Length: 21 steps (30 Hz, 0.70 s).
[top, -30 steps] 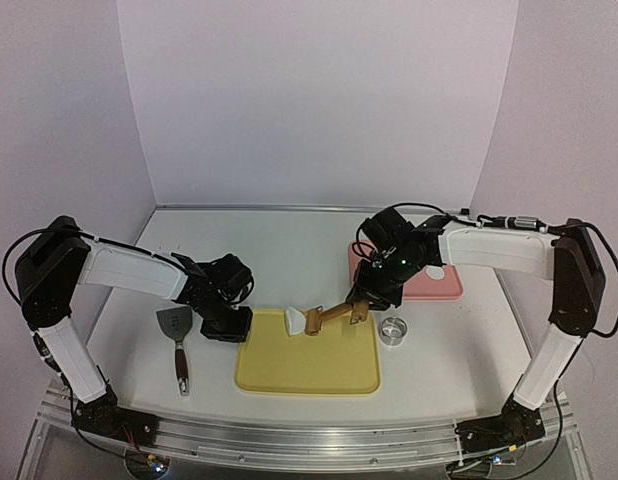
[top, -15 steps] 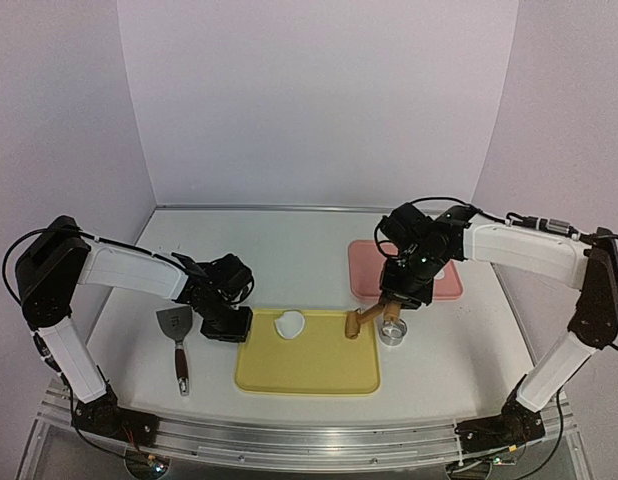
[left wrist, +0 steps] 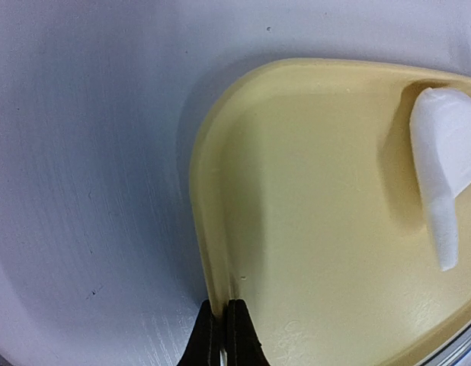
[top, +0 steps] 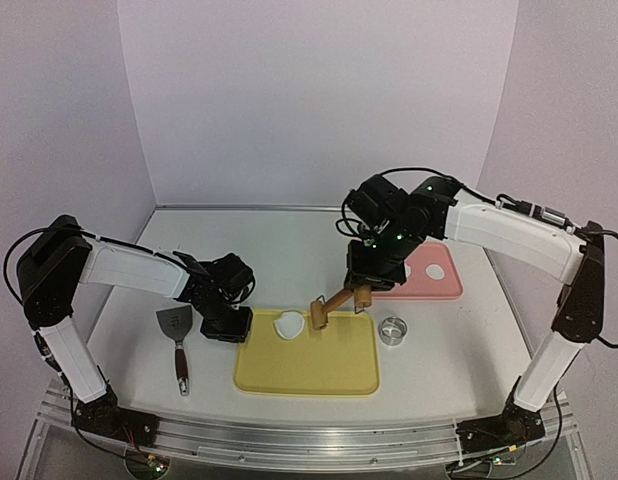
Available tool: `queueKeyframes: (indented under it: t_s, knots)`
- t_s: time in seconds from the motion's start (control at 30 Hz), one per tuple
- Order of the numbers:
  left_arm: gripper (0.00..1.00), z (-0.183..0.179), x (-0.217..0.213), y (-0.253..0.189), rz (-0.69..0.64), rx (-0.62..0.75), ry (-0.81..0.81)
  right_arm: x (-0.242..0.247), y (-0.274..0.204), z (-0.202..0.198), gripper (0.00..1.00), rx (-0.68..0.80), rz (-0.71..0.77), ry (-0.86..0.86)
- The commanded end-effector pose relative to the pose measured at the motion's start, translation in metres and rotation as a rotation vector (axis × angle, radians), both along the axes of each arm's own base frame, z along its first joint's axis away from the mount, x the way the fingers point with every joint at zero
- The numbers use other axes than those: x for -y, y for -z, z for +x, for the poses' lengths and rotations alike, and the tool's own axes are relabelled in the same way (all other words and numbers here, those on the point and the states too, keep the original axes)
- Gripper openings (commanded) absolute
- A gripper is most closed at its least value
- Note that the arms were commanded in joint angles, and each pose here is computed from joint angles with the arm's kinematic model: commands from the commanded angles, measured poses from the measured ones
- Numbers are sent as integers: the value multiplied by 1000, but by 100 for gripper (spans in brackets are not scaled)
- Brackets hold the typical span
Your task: Roll out the dumpling wrappers from the dough
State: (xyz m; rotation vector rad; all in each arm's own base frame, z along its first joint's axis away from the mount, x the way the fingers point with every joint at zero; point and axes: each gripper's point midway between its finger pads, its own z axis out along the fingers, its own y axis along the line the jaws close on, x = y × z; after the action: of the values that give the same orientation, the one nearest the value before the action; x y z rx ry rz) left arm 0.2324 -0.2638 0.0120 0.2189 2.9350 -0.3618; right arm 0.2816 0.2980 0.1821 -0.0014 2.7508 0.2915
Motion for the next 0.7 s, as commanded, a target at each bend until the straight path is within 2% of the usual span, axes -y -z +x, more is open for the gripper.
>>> queueKeyframes:
  t_s: [0.0,0.27,0.5,0.67]
  knots:
    - [0,-20,-24,18,119,-78,18,-49,-2,3,0,-5,127,-75]
    - [0,-18,-21,17,110,-75,15,-84,20,24,0,-7,119,-116]
    - [0,-18,-22,17,109,-75,13,-73,49,27,0,-28,43,-62]
    - [0,-20,-24,17,110,-75,4,-44,71,22,0,-63,-99,-3]
